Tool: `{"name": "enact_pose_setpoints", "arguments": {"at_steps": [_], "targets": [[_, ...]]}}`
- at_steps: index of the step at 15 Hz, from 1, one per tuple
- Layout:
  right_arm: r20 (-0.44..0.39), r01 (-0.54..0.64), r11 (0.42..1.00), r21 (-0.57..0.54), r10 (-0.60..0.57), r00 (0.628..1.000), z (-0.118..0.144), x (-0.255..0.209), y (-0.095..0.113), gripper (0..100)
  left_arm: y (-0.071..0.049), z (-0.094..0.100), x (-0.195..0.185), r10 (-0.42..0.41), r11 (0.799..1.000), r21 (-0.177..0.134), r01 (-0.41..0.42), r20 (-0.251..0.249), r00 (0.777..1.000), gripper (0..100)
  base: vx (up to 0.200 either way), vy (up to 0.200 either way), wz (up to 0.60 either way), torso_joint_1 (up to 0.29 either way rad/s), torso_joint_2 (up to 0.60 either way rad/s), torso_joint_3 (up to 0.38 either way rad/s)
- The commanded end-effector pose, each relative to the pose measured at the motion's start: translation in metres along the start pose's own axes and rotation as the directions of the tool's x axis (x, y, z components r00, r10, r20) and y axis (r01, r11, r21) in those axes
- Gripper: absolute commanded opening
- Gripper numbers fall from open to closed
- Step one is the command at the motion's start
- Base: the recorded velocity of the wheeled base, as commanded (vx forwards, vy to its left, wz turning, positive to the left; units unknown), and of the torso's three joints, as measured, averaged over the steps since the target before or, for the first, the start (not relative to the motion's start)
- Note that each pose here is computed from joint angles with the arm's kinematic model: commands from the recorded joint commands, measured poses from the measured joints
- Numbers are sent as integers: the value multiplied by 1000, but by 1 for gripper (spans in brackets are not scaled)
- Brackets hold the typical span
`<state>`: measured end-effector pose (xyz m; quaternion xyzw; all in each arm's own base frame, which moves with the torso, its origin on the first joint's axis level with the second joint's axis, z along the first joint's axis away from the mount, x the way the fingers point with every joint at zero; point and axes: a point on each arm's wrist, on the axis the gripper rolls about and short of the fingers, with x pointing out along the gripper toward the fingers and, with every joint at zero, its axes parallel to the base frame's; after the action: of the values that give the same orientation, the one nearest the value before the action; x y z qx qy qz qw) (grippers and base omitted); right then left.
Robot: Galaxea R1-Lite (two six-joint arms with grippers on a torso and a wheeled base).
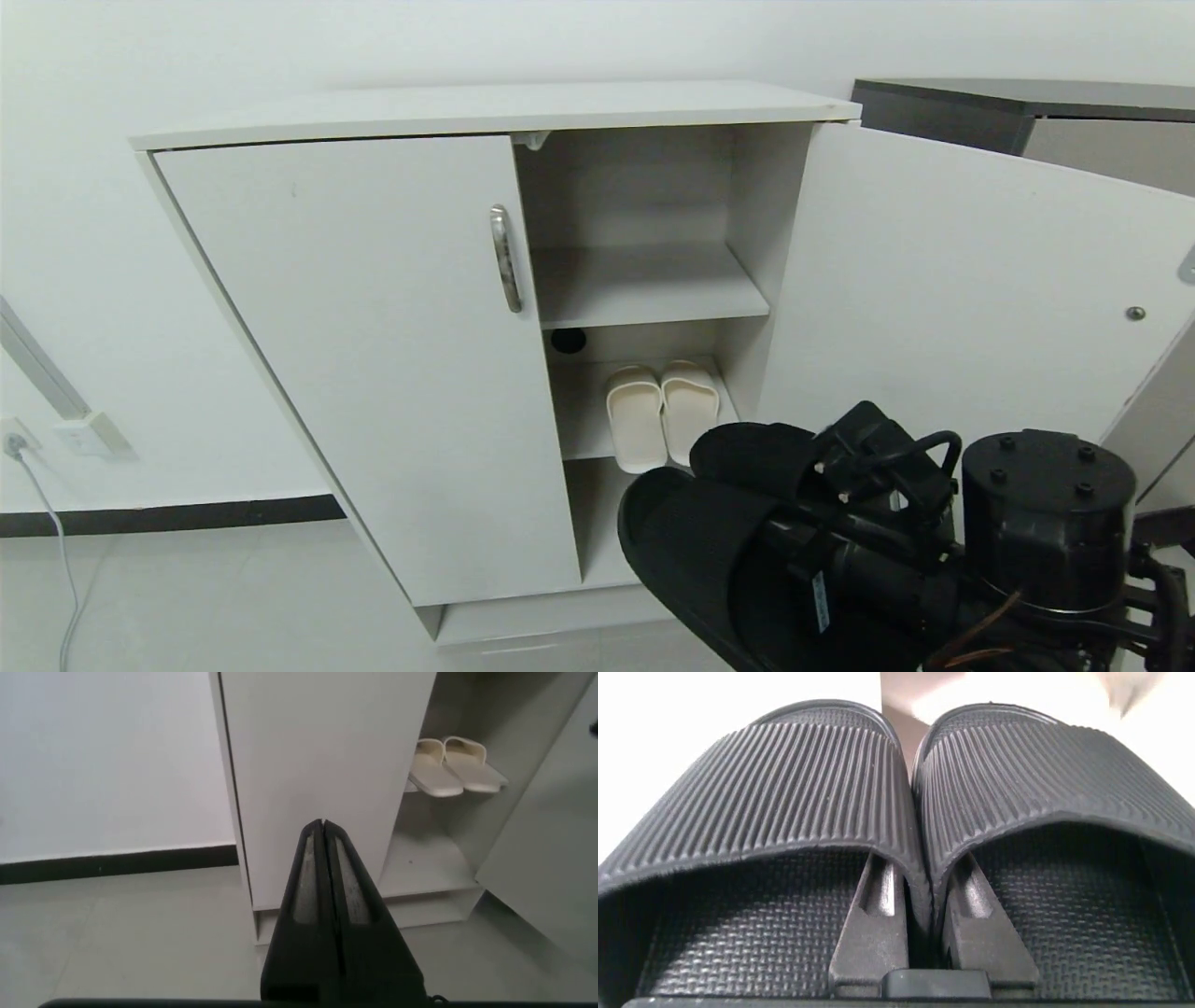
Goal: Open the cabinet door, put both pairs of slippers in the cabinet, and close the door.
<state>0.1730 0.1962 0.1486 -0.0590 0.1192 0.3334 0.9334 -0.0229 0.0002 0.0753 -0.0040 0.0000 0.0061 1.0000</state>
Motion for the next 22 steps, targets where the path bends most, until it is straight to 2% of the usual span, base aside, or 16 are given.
{"name": "enact_pose_setpoints", "arguments": {"at_steps": [1,3,5,7,10,11,14,16,22], "targets": [[-45,-10,1000,-14,9,999,-14,17,9,0,0,0,0,0,1000,0,0,-2,1000,0,0,0,0,0,0,0],[-54,-1,1000,-10,0,999,-16,27,15,0,0,0,0,-1,1000,0,1,-2,1000,0,0,0,0,0,0,0],[-28,125,990,63,-124,992,-9,58,26,0,0,0,0,0,1000,0,0,-2,1000,0,0,0,0,0,0,0],[-29,323,940,108,-322,946,2,102,37,0,0,0,0,0,1000,0,0,-2,1000,0,0,0,0,0,0,0],[-56,464,867,181,-462,885,24,124,42,0,0,0,0,-1,1000,0,1,-2,1000,0,0,0,0,0,0,0],[-60,506,837,210,-505,861,44,128,42,0,0,0,0,-1,1000,2,1,-2,1000,0,0,0,0,0,0,0],[-30,544,802,247,-555,831,75,141,42,0,0,0,0,-1,1000,3,1,-2,1000,0,0,0,0,0,0,0],[2,541,806,239,-558,830,88,140,44,0,0,0,0,-1,1000,3,1,-2,1000,0,0,0,0,0,0,0],[15,550,807,215,-566,824,93,136,42,0,0,0,0,-1,1000,3,1,-2,1000,0,0,0,0,0,0,0]]}}
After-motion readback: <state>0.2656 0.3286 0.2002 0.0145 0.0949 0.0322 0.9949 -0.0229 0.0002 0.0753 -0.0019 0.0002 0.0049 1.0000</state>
